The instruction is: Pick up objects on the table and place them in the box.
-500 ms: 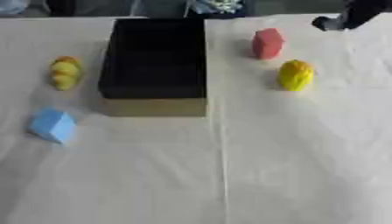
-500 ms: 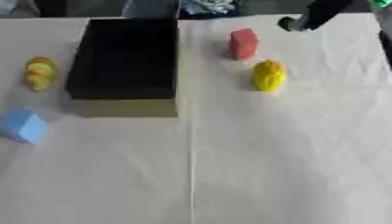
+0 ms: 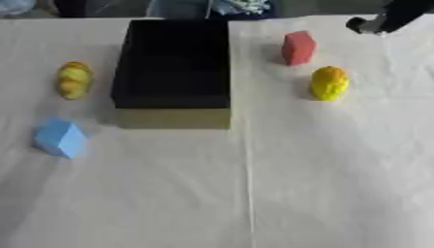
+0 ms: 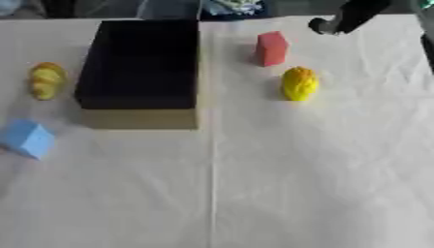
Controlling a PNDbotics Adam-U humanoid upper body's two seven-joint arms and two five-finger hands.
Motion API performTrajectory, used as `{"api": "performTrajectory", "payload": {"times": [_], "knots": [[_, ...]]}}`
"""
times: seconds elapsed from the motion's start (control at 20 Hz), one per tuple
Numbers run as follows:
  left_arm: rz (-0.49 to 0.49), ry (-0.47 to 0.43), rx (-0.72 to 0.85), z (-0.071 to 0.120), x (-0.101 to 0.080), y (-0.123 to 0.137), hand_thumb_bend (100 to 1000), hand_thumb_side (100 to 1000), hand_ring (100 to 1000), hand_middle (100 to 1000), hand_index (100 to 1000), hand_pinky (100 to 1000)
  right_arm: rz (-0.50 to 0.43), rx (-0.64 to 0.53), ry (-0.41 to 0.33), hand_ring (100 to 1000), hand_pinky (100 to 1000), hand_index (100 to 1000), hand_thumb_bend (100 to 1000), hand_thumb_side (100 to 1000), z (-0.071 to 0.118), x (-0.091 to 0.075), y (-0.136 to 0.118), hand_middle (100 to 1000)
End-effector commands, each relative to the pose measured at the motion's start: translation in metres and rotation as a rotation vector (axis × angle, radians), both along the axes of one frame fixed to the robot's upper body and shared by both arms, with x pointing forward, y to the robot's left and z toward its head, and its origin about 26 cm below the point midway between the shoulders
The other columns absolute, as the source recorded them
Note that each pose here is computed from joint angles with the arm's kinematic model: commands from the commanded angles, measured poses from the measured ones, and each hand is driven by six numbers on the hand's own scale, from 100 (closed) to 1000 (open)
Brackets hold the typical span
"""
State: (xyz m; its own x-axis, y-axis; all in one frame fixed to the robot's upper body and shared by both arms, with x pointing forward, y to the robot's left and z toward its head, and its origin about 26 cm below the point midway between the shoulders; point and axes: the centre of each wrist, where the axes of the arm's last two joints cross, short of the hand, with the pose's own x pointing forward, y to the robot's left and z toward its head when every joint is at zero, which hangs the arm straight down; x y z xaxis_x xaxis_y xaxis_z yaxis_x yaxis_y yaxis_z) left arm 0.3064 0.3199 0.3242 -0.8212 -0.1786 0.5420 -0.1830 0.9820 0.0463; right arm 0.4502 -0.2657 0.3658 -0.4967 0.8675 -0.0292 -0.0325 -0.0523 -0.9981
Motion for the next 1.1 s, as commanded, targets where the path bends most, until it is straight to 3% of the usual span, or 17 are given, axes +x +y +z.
{"api": "performTrajectory", "payload": {"times": [0.05,0.45,0.6,0.7,1.1], "knots": [[-0.002,-0.025,0.019,0.010,-0.006,0.000,767,566,727,682,889,765,-0.004,-0.017,-0.036,892,884,833,297,250,0.014,-0.003,0.000,772],[-0.020,-0.034,0.023,0.011,-0.010,-0.004,766,567,725,678,886,764,-0.027,-0.047,-0.028,897,887,849,323,237,0.008,0.003,0.000,785],[-0.029,-0.043,0.021,0.012,-0.012,-0.007,767,567,724,677,885,763,-0.034,-0.056,-0.024,899,889,854,344,122,0.007,0.004,0.000,791],[-0.033,-0.044,0.024,0.012,-0.013,-0.008,766,568,723,676,884,763,-0.041,-0.061,-0.031,900,890,855,323,166,0.008,0.004,0.000,791],[-0.042,-0.029,0.015,0.008,-0.014,-0.011,748,573,736,677,884,765,-0.049,-0.061,-0.030,900,890,856,308,189,0.002,0.007,0.000,797]]}}
